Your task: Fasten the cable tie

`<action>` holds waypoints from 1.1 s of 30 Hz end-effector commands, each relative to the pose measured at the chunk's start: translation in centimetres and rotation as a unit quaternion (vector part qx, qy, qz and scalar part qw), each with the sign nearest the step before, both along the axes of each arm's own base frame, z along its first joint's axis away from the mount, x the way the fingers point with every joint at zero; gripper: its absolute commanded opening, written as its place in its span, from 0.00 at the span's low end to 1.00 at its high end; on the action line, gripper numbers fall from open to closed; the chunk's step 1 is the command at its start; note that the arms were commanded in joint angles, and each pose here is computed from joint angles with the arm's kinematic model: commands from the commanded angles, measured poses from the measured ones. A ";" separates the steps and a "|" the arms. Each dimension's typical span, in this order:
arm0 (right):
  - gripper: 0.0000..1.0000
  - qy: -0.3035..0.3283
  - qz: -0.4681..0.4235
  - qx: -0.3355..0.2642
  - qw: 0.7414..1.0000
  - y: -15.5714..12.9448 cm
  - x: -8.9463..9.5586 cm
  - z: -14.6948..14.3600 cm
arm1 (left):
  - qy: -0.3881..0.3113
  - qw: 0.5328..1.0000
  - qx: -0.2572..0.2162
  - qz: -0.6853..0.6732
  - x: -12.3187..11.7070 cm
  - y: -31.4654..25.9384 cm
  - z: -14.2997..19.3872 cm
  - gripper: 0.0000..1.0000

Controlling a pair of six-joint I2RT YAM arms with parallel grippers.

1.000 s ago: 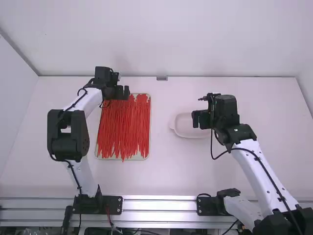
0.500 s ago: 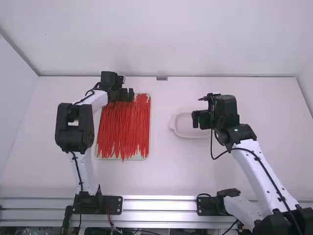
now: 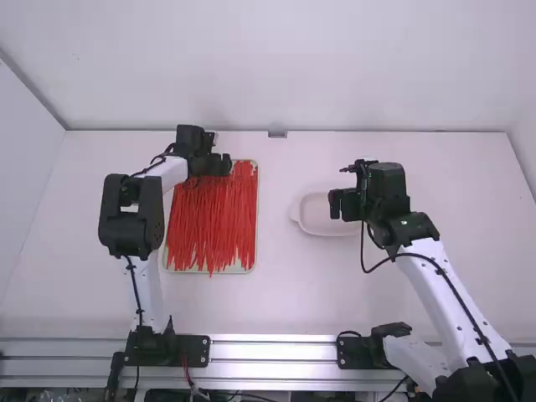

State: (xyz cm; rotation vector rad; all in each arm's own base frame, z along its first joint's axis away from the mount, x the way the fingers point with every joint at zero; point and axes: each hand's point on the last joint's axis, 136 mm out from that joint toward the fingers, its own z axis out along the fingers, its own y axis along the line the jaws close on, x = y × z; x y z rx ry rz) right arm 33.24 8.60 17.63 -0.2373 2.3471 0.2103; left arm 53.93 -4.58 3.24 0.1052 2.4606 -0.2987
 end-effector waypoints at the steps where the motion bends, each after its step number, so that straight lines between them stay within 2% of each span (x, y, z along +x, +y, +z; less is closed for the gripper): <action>1: 0.98 -0.014 0.001 0.003 1.000 0.3 0.6 1.3 | -0.005 1.000 -0.005 -0.003 0.6 -0.4 0.3 0.89; 6: 0.98 -0.013 0.001 0.003 1.000 0.3 0.6 1.3 | -0.002 1.000 0.001 0.003 0.5 -0.1 0.2 0.68; 7: 0.98 -0.013 0.001 0.003 1.000 0.3 0.6 1.3 | 0.001 1.000 0.005 0.019 0.6 0.3 0.1 0.57; 8: 0.98 -0.013 0.001 0.003 1.000 0.3 0.6 1.3 | 0.001 1.000 0.008 0.023 0.6 0.5 0.1 0.52; 11: 0.98 -0.013 0.001 0.003 1.000 0.3 0.6 1.3 | 0.001 1.000 0.010 0.019 0.5 0.4 0.0 0.56; 24: 0.98 -0.013 0.001 0.003 1.000 0.3 0.6 1.3 | 0.009 1.000 0.007 0.022 0.7 0.4 -1.8 0.54; 33: 0.98 -0.015 0.002 0.002 1.000 0.3 0.7 1.3 | 0.003 0.999 0.000 0.033 1.1 0.5 -1.5 0.50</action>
